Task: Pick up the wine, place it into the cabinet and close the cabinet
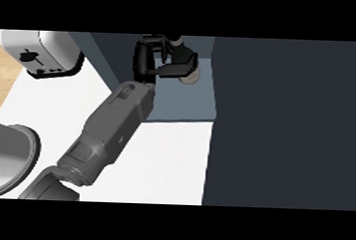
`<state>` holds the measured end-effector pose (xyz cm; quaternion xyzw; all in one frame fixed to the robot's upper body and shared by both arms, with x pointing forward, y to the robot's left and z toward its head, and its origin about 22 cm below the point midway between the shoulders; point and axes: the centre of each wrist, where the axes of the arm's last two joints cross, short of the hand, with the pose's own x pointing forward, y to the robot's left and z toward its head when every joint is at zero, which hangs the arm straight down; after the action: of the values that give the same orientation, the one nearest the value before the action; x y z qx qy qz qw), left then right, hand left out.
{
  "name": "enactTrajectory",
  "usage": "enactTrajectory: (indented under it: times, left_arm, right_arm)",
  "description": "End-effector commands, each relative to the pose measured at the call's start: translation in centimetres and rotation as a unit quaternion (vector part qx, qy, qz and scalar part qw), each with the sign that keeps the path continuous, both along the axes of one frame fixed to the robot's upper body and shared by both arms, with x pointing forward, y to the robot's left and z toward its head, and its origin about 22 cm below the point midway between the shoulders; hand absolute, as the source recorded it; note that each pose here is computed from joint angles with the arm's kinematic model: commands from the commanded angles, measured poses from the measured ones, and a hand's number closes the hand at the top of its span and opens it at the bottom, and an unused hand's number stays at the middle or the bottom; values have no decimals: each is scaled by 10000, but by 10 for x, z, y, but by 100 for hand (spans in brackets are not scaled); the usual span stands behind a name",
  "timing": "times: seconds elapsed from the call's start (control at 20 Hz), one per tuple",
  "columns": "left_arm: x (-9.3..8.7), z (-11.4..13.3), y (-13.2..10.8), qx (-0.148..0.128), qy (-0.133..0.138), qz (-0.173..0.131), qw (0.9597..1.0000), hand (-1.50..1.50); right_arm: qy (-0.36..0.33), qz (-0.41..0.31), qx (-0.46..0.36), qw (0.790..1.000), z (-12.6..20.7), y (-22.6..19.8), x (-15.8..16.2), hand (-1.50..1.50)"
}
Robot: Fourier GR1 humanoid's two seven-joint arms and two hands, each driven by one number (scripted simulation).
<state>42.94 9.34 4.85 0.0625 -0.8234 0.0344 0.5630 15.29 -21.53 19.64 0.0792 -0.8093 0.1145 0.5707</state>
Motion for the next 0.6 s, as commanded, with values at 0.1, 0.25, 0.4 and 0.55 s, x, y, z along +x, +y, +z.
enactTrajectory:
  times: [0.1, 0.25, 0.4, 0.55]
  left_arm:
    - [8, 4, 8, -345, 258, 104, 9990, 150]
    - [3, -5, 4, -712, 444, 197, 9963, 150]
    - [3, -8, 7, -984, 443, 173, 9940, 150]
    - [8, 1, 3, -889, 465, 170, 9948, 150]
  right_arm:
    - [-148, 279, 261, 9992, 7, -9, -19, -150]
    - [-122, 260, 211, 9994, 6, 1, -17, -150]
    - [-225, 269, 266, 9990, 1, 5, -17, -150]
    - [-204, 301, 251, 9990, 4, 0, -10, -150]
